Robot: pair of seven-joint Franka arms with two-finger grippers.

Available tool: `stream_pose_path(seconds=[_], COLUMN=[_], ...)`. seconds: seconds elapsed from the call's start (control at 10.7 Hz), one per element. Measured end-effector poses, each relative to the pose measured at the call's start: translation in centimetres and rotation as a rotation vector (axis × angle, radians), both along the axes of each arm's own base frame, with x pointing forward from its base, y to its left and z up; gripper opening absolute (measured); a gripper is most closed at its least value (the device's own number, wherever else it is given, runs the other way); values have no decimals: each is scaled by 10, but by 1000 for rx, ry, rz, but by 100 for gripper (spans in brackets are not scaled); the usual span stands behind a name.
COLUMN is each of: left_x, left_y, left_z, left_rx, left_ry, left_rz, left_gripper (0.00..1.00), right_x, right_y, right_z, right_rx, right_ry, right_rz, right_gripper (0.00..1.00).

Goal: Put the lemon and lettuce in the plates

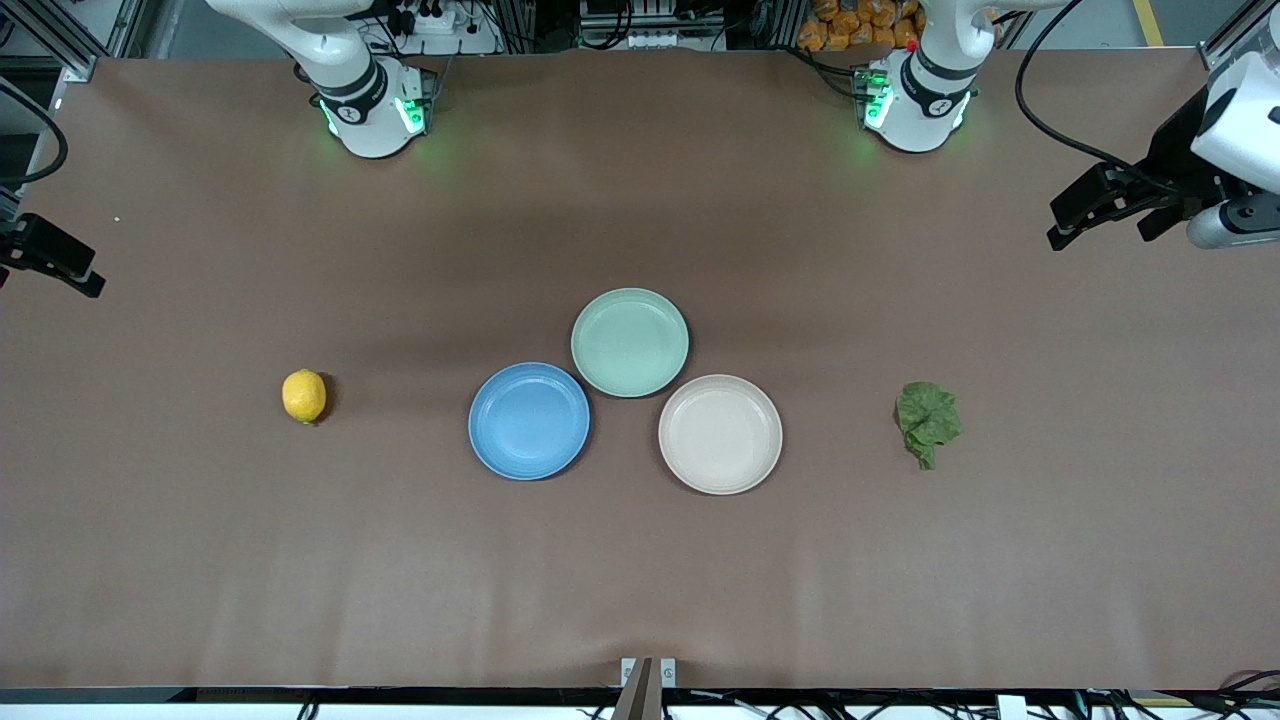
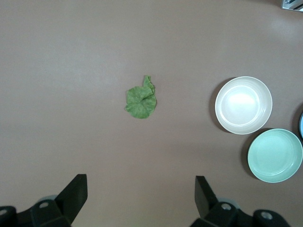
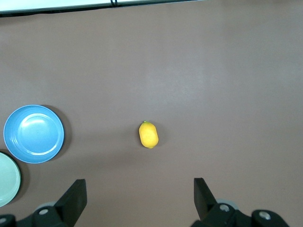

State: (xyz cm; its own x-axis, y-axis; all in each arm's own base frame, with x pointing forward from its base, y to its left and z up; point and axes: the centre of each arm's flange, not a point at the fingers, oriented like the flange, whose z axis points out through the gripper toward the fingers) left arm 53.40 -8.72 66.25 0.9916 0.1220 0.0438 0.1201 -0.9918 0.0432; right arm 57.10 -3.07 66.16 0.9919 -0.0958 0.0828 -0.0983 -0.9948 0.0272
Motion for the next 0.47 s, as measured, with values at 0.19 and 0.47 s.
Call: stream_pose_path(seconds=[0.19,0.47], left_x=[0,1], left_y=[0,0], left_z=[-1,-2], left_rx=[0,1], left_ry=[3,6], left_rz=[0,0], left_gripper=[100,100], right_x=[0,0], right_y=[0,0], right_z=[0,0], right_rx=[0,0], right_ry=[0,0], right_rz=[0,0], right_gripper=[100,100])
